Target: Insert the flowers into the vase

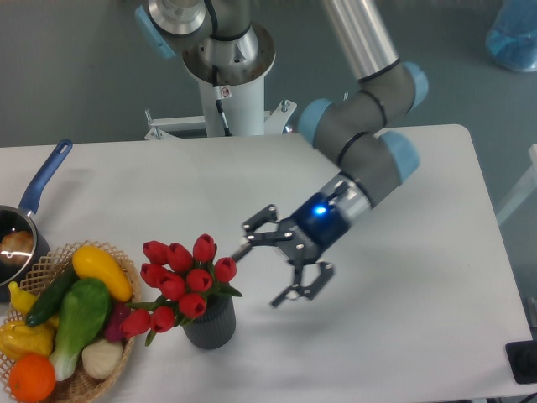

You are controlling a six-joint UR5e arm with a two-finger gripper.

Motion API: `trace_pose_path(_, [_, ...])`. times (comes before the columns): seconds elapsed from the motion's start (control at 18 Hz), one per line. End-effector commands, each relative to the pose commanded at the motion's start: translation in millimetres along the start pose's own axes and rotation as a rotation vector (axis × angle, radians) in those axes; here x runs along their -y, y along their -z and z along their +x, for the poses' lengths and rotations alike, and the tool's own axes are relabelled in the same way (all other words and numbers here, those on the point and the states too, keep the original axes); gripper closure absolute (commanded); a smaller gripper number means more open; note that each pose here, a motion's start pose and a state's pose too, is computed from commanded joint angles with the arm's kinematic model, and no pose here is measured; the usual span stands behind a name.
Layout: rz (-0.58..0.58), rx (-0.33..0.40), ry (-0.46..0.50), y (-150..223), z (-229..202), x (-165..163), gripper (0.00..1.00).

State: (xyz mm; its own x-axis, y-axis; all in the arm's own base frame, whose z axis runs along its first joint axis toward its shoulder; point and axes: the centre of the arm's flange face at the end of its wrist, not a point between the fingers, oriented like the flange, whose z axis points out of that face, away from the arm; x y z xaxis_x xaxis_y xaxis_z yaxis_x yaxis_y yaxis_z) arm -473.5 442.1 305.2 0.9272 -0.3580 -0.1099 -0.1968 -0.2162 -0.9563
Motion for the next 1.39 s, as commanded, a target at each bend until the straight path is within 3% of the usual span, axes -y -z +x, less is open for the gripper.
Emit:
trace_pose_path(0.17, [-0.104,0.057,-0.048,26.1,-24.0,4.8,0.0])
trace_pose_path(0.28, [-0.374,0.14,-0.071,60.6,-47.5,-1.8,0.0])
trace_pose_path(0.61, [-0.64,0.34,-0.059,149.0,-42.4,52.4,0.0])
trace_pose_path(0.83, [-0.979,0.476,-0.036,208.2,-13.0,94.2,0.0])
trace_pose_path(1.06, [-1.118,0.494,-0.02,226.2,8.2,112.9,0.0])
trace_pose_path(1.28, [-1.29,0.337,-0.134,254.8,31.1,120.3,0.0])
trace_pose_path(1.39, [-1.319,0.294,-0.147,270.9,37.1,116.5,0.0])
